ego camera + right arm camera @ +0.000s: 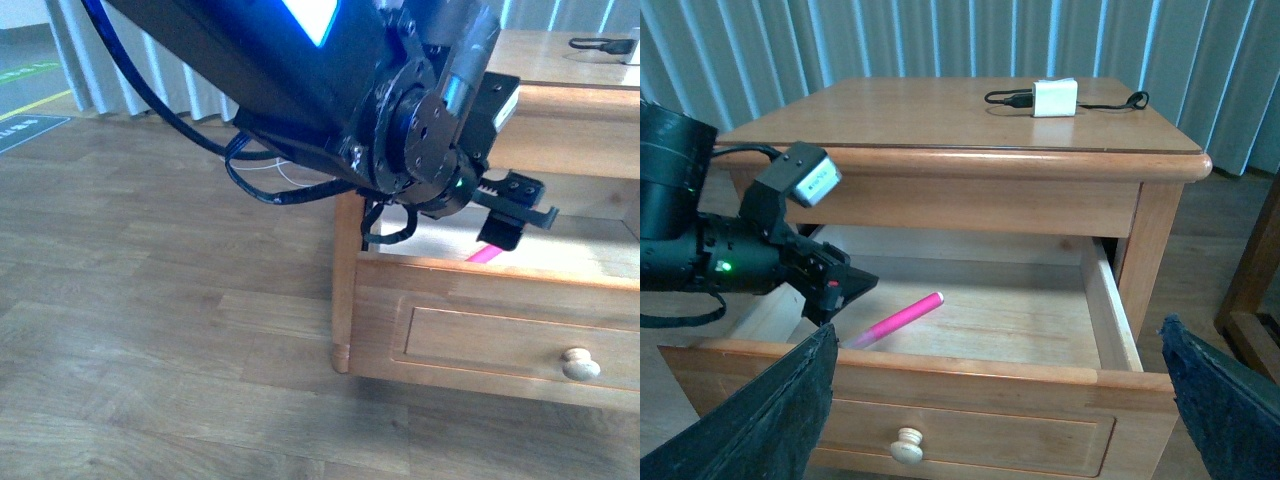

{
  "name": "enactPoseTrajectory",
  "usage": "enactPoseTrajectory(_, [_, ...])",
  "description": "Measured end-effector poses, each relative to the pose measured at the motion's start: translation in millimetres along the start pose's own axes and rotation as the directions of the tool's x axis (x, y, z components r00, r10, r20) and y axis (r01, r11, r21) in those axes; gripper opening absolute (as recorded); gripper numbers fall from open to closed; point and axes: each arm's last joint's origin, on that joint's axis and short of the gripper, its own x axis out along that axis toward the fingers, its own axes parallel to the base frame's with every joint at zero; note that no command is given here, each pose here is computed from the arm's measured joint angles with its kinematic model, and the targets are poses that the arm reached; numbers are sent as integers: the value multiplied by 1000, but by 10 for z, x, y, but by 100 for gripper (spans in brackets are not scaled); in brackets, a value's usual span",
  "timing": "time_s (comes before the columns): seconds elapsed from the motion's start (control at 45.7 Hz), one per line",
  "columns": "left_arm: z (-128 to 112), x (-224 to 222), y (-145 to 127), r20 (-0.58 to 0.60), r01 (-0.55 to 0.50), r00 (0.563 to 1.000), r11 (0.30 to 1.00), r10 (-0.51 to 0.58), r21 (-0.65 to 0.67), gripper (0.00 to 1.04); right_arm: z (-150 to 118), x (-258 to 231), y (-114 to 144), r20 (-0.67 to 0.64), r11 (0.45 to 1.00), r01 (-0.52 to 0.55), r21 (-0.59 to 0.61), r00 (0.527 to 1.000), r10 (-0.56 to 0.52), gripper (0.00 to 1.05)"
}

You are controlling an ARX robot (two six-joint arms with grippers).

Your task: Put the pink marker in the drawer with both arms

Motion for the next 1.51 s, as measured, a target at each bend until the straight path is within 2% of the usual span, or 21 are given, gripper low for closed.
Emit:
enactPoseTrajectory(0.109, [237, -367, 41, 90, -51, 995, 999, 51, -3, 100, 0, 0, 0, 0, 1000, 0, 0, 1000, 0, 96])
enactPoseTrajectory(0.241, [480, -912, 98, 196, -111, 974, 994, 113, -22, 99, 0, 0, 0, 0, 1000, 0, 0, 1000, 0, 96])
enactPoseTrajectory(0.394, [473, -1453, 228, 247, -181, 950, 981, 194, -72, 99, 0, 0, 0, 0, 1000, 0, 0, 1000, 0, 96])
enactPoseTrajectory(0.59, [245, -2479, 431, 305, -290, 890, 937, 339, -196, 99, 0, 0, 0, 0, 1000, 0, 0, 1000, 0, 96])
enactPoseTrajectory(0.7, [6, -2942, 445, 318, -332, 857, 907, 404, -259, 99, 0, 0, 0, 0, 1000, 0, 0, 1000, 0, 96])
enactPoseTrajectory(0.765, [-281, -3211, 422, 283, -358, 851, 882, 443, -307, 99, 0, 0, 0, 0, 1000, 0, 0, 1000, 0, 96])
enactPoseTrajectory(0.896, [-628, -3475, 342, 224, -388, 843, 841, 489, -378, 99, 0, 0, 0, 0, 1000, 0, 0, 1000, 0, 96])
enactPoseTrajectory(0.962, [-810, -3633, 287, 201, -418, 821, 802, 534, -427, 99, 0, 0, 0, 0, 1000, 0, 0, 1000, 0, 96])
enactPoseTrajectory(1.071, [-1038, -3834, 223, 213, -407, 787, 746, 579, -526, 99, 0, 0, 0, 0, 1000, 0, 0, 1000, 0, 96])
enactPoseTrajectory(1.159, [-1035, -3889, 216, 236, -393, 770, 732, 592, -557, 99, 0, 0, 0, 0, 1000, 0, 0, 1000, 0, 96])
enactPoseTrajectory(1.268, [-1040, -3884, 214, 235, -380, 774, 728, 588, -571, 99, 0, 0, 0, 0, 1000, 0, 0, 1000, 0, 96])
enactPoseTrajectory(1.312, [-1050, -3884, 217, 244, -403, 756, 725, 608, -559, 96, 0, 0, 0, 0, 1000, 0, 0, 1000, 0, 96])
enactPoseTrajectory(1.377, [-1124, -3902, 228, 294, -474, 709, 742, 641, -474, 81, 0, 0, 0, 0, 1000, 0, 0, 1000, 0, 96])
enactPoseTrajectory(1.509, [-1280, -3920, 242, 297, -529, 703, 754, 647, -391, 60, 0, 0, 0, 0, 1000, 0, 0, 1000, 0, 96])
